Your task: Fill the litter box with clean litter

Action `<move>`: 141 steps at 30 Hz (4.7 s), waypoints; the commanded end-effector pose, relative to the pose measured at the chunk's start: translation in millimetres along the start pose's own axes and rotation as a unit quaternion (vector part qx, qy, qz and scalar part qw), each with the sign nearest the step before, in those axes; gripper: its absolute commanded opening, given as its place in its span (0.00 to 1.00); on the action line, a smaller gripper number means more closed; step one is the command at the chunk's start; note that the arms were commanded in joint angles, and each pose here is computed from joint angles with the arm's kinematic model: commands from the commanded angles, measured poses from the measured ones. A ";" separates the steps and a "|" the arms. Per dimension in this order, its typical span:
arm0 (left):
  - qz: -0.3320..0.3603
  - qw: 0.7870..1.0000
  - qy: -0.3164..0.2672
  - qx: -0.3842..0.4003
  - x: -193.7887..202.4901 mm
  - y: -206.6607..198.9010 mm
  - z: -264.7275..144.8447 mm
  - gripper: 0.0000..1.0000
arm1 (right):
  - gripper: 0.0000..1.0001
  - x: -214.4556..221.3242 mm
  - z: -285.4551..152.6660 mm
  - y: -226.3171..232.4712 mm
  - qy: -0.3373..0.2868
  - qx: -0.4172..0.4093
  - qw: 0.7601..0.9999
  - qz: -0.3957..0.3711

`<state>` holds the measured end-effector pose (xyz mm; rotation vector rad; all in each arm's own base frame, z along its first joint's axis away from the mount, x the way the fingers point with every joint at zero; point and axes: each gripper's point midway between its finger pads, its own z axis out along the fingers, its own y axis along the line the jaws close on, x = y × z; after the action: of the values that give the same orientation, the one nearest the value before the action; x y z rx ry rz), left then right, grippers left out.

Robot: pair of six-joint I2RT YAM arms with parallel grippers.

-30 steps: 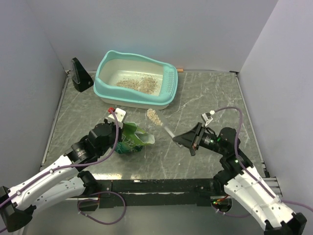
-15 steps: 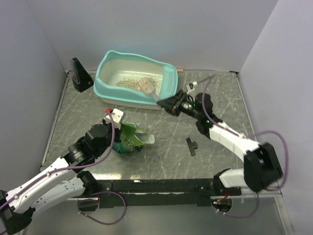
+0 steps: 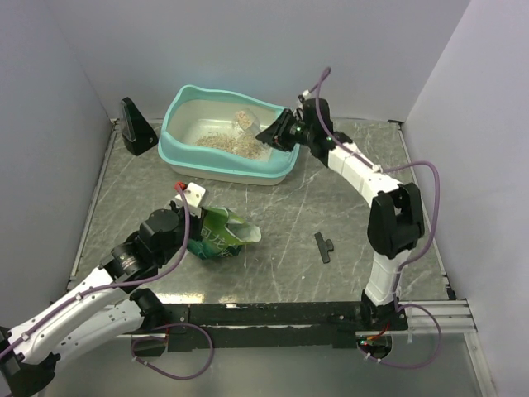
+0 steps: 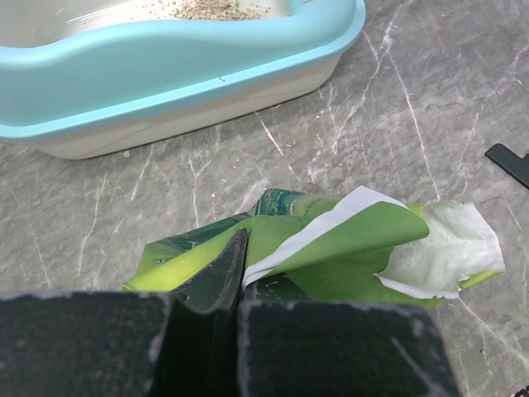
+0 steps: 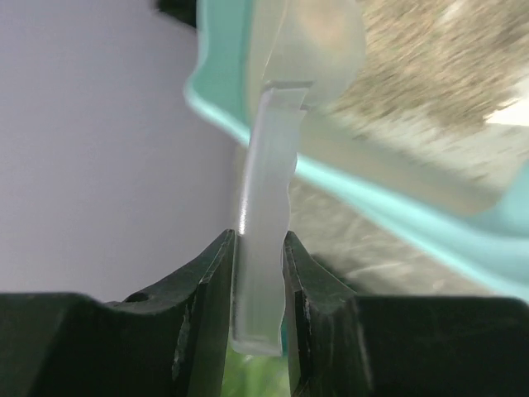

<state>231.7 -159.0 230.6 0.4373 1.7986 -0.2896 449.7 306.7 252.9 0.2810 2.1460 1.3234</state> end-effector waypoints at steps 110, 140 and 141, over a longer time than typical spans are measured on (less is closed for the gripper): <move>-0.028 0.939 -0.178 0.294 -142.7 -94.8 -45.9 0.01 | 0.90 159.3 -212.5 -1.9 0.034 -0.128 0.807 -0.576; -0.020 0.970 -0.155 0.185 -107.3 -51.8 -43.3 0.01 | 0.93 226.3 -138.8 87.2 0.109 -0.258 0.666 -0.691; -0.020 0.970 -0.157 0.185 -108.0 -51.6 -43.8 0.01 | 0.93 228.4 -131.2 85.2 0.114 -0.256 0.667 -0.690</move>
<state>192.5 -208.4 281.4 0.6673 1.6388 -0.6806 170.6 333.1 250.3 -1.5373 1.4117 0.8571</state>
